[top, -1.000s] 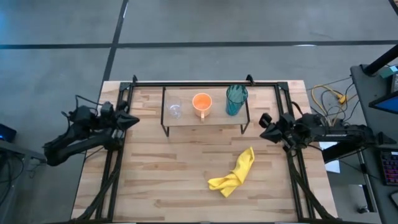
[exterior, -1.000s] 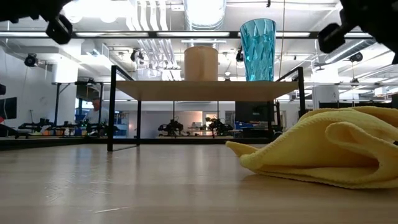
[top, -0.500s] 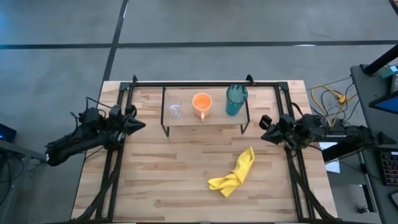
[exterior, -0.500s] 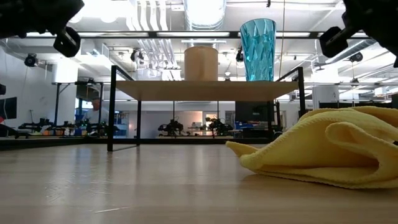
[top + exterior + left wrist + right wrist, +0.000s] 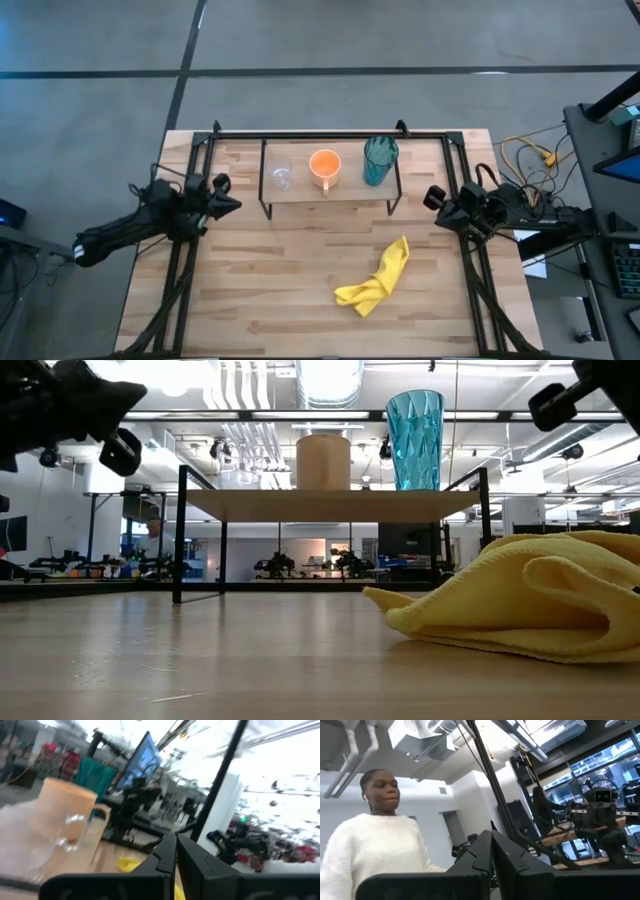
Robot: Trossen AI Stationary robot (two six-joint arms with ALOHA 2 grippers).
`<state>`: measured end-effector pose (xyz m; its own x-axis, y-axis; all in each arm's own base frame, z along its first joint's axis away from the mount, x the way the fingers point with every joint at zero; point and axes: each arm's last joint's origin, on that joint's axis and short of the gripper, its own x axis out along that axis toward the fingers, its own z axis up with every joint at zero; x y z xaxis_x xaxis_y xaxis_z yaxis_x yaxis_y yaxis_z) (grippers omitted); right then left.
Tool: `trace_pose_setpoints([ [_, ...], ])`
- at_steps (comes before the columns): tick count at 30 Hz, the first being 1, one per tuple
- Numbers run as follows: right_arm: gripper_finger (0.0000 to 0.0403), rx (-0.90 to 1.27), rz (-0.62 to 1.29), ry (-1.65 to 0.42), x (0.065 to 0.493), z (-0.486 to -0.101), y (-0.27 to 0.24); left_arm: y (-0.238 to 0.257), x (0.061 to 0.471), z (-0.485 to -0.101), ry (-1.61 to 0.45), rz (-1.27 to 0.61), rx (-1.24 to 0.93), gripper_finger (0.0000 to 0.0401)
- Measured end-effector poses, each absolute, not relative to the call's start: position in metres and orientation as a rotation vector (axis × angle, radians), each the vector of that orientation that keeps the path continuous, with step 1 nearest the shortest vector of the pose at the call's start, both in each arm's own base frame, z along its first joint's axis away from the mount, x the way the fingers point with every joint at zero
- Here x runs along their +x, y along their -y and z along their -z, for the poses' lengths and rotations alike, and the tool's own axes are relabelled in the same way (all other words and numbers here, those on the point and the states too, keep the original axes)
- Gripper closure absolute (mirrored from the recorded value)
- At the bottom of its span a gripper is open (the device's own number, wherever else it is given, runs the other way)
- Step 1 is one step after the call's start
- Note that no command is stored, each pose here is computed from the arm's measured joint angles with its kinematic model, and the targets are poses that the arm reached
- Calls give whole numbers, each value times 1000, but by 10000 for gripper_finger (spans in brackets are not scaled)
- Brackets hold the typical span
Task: Stack small to large cups/mugs on shelf
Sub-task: Return to Home Position
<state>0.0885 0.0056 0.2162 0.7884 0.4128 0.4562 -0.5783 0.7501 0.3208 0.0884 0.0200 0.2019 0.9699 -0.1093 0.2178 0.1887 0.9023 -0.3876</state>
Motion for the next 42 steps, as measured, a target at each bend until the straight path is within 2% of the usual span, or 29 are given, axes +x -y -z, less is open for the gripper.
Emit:
trace_pose_setpoints([
  [4, 394, 469, -555, 374, 88, -216, -6, -21, 91, -191, 213, 171, -430, 401],
  [13, 394, 470, -551, 372, 89, -216, -6, -24, 93, -185, 175, 58, -427, 401],
  [21, 394, 478, -543, 346, 90, -214, -5, -24, 93, -184, 173, 63, -522, 401],
  [42, 394, 479, -542, 343, 91, -213, -5, -25, 93, -184, 171, 60, -524, 401],
])
